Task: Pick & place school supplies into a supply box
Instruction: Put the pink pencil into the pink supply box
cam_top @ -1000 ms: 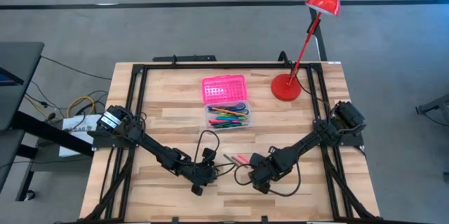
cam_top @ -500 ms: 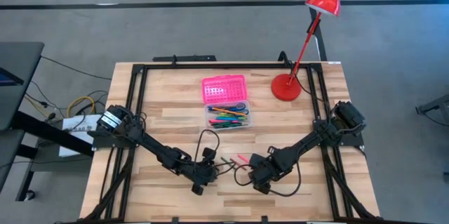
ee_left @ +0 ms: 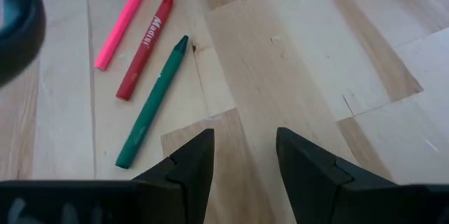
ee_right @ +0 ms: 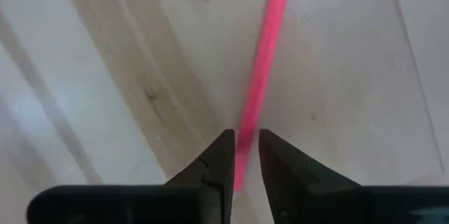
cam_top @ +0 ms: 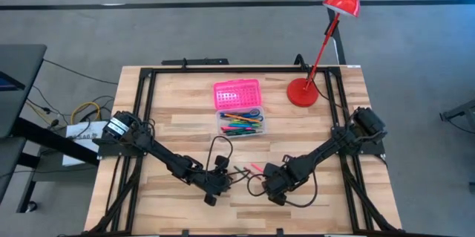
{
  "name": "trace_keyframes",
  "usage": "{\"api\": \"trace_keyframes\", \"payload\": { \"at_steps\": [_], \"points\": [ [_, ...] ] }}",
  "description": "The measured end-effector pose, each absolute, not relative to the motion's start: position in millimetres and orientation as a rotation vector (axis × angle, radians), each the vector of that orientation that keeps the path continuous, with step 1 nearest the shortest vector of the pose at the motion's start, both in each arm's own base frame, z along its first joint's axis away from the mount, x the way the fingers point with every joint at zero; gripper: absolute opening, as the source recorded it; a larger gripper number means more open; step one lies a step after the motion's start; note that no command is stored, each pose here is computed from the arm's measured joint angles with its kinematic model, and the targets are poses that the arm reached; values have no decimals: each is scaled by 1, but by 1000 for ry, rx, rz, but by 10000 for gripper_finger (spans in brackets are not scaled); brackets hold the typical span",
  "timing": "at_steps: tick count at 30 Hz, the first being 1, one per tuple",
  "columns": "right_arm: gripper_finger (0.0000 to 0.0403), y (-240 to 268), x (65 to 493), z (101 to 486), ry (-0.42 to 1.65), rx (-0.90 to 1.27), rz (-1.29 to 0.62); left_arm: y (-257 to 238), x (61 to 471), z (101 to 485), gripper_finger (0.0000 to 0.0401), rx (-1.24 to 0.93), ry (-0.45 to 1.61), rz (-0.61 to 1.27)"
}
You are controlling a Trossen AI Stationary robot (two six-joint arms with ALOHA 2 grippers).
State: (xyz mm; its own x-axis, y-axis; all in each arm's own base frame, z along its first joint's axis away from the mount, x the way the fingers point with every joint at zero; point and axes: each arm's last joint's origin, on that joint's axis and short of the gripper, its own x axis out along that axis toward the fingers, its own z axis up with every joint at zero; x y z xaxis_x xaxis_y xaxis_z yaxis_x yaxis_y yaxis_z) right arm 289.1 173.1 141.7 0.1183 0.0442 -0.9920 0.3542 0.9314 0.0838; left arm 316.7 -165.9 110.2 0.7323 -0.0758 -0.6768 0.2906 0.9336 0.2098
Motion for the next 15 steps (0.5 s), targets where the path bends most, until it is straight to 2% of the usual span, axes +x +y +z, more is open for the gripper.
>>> {"api": "trace_keyframes", "payload": {
  "at_steps": [15],
  "points": [
    [60,172,288,140,1457,341,-243,-171,314,110,151,289,728,-236]
  ]
}}
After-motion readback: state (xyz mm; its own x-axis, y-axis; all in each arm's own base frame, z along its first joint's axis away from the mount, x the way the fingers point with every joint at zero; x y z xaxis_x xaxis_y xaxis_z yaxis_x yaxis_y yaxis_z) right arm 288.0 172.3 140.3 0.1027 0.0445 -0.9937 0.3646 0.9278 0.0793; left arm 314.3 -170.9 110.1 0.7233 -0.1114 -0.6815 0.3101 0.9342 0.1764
